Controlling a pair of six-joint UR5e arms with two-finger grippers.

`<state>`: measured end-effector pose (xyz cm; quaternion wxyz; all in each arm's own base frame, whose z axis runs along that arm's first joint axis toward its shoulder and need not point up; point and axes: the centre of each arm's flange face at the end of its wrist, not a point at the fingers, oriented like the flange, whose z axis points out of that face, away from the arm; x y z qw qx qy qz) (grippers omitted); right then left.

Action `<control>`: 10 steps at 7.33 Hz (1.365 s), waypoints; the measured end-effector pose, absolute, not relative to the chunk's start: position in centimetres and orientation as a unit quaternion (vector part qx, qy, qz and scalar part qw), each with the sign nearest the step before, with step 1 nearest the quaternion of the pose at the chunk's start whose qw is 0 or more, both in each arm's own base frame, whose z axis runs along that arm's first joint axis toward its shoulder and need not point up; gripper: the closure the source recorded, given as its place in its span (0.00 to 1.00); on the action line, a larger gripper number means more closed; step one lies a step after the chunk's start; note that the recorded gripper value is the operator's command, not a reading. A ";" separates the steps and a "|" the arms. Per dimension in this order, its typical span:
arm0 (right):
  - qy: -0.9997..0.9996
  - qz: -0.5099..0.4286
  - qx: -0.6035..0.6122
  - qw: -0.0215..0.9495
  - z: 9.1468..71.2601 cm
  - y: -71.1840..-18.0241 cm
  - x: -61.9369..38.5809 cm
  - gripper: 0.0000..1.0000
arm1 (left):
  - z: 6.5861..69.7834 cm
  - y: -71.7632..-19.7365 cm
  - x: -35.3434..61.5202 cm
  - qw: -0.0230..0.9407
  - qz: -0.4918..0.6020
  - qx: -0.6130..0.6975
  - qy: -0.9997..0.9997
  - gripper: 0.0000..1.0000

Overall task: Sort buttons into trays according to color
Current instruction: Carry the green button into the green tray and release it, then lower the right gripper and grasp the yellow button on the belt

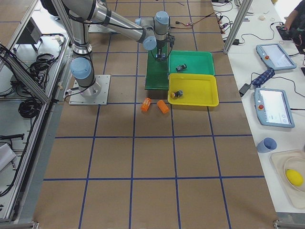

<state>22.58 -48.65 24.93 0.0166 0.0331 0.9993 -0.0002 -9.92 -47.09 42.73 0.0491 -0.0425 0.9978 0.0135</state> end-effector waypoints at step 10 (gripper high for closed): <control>0.997 0.069 -0.022 -0.026 28.7 -60.0 17.8 0.17 | 43.3 -47.6 -9.8 0.050 -0.012 -0.029 0.998 0.00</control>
